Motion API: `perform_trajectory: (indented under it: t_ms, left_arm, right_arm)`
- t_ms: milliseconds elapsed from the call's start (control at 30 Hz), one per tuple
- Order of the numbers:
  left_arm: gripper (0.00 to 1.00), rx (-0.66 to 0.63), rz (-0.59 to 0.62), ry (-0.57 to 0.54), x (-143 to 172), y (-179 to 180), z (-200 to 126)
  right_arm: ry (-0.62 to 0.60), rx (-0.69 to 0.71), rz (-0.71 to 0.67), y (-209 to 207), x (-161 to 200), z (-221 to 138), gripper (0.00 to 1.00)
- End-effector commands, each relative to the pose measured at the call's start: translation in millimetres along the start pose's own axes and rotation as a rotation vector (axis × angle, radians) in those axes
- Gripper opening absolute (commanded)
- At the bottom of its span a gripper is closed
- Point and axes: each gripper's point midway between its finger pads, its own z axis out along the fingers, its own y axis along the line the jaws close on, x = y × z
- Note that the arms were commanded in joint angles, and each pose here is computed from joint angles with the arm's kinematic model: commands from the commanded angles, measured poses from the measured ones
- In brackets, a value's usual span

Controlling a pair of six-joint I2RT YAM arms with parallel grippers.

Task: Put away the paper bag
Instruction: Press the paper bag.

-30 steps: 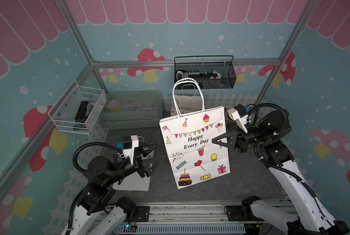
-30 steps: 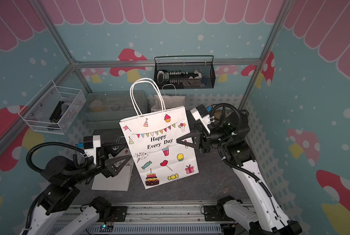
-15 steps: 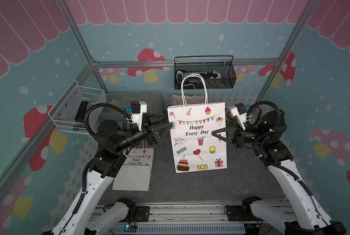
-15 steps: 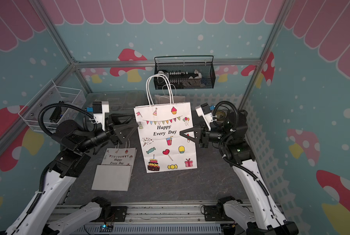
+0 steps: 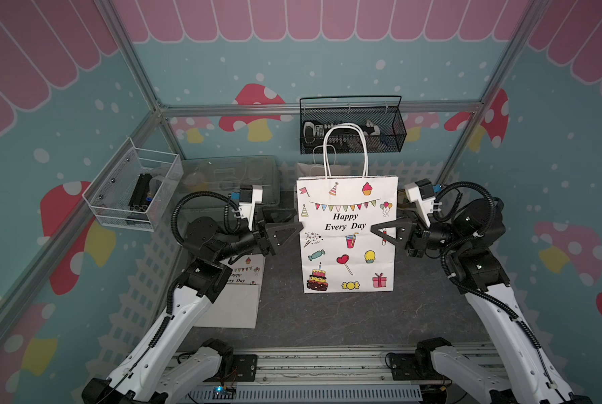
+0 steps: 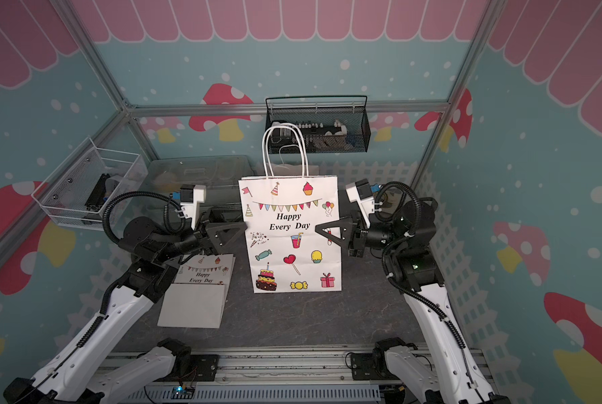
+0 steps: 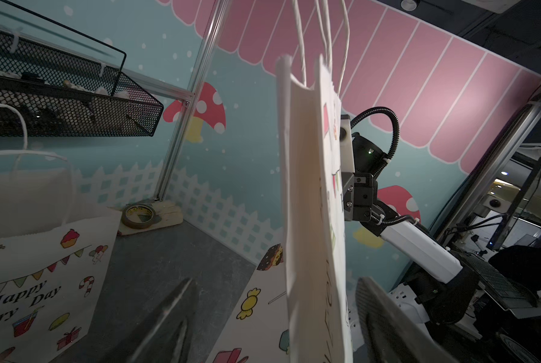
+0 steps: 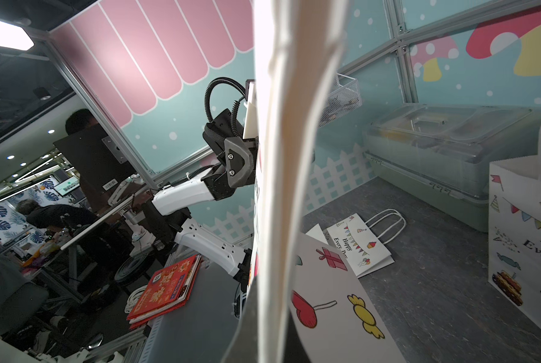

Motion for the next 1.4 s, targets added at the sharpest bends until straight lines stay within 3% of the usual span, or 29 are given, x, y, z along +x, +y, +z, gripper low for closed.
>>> perform_trajectory:
  t_ms: [0, 200, 733, 1233, 1367]
  left_arm:
    - [0.79, 0.101, 0.049, -0.032, -9.2, -31.1, 6.8]
    - [0.79, 0.187, 0.033, 0.039, 5.2, -49.1, 27.1]
    - [0.74, 0.152, 0.032, 0.114, 21.4, -43.2, 25.9]
    - [0.41, 0.142, 0.011, 0.157, 31.0, -35.7, 29.2]
    - [0.26, 0.132, 0.009, 0.167, 34.1, -32.3, 30.1]
  right_arm:
    - [-0.027, -0.014, -0.026, 5.6, -8.1, -0.3, 0.0]
    - [-0.036, 0.047, -0.007, -13.3, -7.5, 1.6, 0.0]
    - [-0.072, 0.177, -0.015, -28.7, -9.8, -1.7, 0.0]
    - [-0.075, 0.189, -0.045, -21.2, -12.9, -3.4, 0.0]
    - [-0.073, 0.183, -0.047, -18.7, -12.0, -3.4, 0.0]
